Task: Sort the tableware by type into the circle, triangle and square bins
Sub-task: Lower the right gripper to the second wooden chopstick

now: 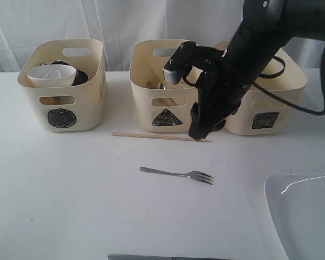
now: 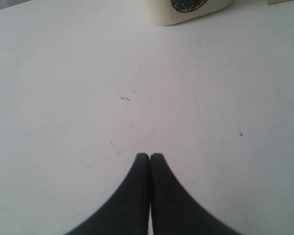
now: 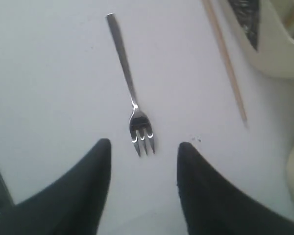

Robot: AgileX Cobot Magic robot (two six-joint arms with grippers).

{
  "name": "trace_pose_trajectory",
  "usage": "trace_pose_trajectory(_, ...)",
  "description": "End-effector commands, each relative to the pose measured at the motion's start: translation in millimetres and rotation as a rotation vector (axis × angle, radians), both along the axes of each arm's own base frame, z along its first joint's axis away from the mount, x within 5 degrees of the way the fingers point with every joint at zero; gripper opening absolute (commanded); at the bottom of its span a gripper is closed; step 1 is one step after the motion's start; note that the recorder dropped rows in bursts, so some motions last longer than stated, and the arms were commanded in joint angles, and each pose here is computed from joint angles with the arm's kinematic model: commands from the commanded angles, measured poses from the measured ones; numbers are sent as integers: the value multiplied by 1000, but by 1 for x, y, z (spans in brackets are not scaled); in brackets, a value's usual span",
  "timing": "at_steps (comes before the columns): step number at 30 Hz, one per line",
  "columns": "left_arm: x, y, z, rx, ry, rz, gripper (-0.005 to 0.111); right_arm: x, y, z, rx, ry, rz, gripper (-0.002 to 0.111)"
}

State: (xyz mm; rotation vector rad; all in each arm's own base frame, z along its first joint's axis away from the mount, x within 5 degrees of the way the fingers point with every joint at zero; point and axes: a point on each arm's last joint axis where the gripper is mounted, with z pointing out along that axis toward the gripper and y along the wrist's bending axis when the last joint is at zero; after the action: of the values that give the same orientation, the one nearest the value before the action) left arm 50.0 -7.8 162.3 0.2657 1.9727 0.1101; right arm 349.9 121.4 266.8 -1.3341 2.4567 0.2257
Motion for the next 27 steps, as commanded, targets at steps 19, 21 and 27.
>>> trace_pose_trajectory(19, 0, 0, -1, -8, -1, 0, 0, 54, 8, -117, -86, -22, -126, 65)
trace_pose_trajectory(21, 0, 0, -1, -8, -1, 0, 0, 56, 0, -118, -58, 7, -245, 65)
trace_pose_trajectory(27, 0, 0, -1, -8, -1, 0, 0, 68, -5, -110, -109, -119, -99, 65)
